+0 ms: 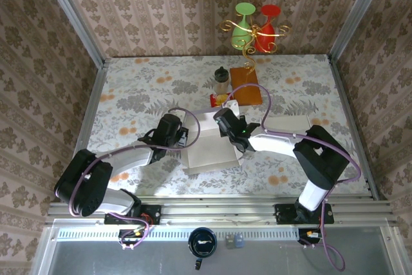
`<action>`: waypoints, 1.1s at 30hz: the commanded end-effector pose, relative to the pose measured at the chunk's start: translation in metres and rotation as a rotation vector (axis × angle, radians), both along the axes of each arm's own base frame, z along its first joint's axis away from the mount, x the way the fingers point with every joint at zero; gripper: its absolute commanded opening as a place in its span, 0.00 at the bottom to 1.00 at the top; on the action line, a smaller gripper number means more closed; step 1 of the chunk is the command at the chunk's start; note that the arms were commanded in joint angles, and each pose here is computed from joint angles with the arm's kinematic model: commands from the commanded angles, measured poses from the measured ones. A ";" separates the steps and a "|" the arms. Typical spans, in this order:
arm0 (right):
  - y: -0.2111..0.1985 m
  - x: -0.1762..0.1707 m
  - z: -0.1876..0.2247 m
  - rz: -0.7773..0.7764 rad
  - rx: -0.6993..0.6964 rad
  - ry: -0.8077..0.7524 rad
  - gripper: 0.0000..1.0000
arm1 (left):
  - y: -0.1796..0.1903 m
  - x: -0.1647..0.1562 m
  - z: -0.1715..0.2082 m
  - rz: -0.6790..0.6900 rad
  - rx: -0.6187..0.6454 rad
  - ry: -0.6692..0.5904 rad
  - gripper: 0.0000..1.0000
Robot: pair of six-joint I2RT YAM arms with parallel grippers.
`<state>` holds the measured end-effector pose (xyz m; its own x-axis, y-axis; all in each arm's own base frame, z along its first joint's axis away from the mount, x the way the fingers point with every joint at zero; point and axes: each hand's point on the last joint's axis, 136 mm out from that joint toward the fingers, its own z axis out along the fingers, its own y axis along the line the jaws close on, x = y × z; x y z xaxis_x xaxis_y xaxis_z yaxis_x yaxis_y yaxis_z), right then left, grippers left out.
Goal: Fold the paper box
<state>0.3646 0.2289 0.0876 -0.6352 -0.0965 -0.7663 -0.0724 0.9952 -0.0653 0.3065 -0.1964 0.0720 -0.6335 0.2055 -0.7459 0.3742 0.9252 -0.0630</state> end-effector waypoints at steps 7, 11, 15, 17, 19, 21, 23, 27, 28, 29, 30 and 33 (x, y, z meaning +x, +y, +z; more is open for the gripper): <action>-0.004 -0.004 -0.005 -0.080 -0.022 0.015 0.00 | -0.003 -0.007 -0.016 -0.016 0.020 0.081 0.00; 0.002 0.002 -0.001 -0.063 0.009 0.008 0.01 | -0.004 -0.006 -0.015 -0.025 0.027 0.087 0.00; 0.006 0.007 0.000 -0.046 0.014 0.010 0.08 | -0.006 -0.006 -0.016 -0.039 0.027 0.094 0.00; 0.006 0.010 0.000 -0.044 0.018 0.014 0.08 | -0.007 -0.007 -0.016 -0.042 0.027 0.097 0.00; 0.006 0.012 0.000 -0.041 0.029 0.016 0.08 | -0.007 -0.007 -0.016 -0.044 0.028 0.097 0.00; 0.006 0.014 0.000 -0.038 0.026 0.019 0.04 | -0.006 -0.007 -0.017 -0.043 0.032 0.099 0.00; 0.004 0.014 0.000 -0.041 0.013 0.020 0.00 | -0.006 -0.007 -0.018 -0.041 0.029 0.101 0.00; -0.012 0.012 0.000 -0.121 -0.049 0.048 0.00 | -0.008 -0.005 -0.014 -0.029 0.017 0.108 0.00; -0.016 0.010 0.000 -0.145 -0.061 0.057 0.00 | -0.008 -0.005 -0.013 -0.024 0.012 0.114 0.00; -0.020 0.009 0.000 -0.172 -0.071 0.066 0.00 | -0.009 -0.004 -0.011 -0.019 0.010 0.123 0.00; -0.024 0.006 0.000 -0.202 -0.082 0.079 0.00 | -0.009 -0.004 -0.009 -0.012 0.004 0.132 0.00; -0.039 -0.002 0.000 -0.303 -0.130 0.127 0.00 | -0.009 -0.002 -0.005 0.022 -0.009 0.178 0.00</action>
<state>0.3748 0.2176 0.0901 -0.7082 -0.0212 -0.7057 0.0758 0.9915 -0.1059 0.3124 -0.2059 0.0736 -0.6895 0.1966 -0.6971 0.3628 0.9268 -0.0975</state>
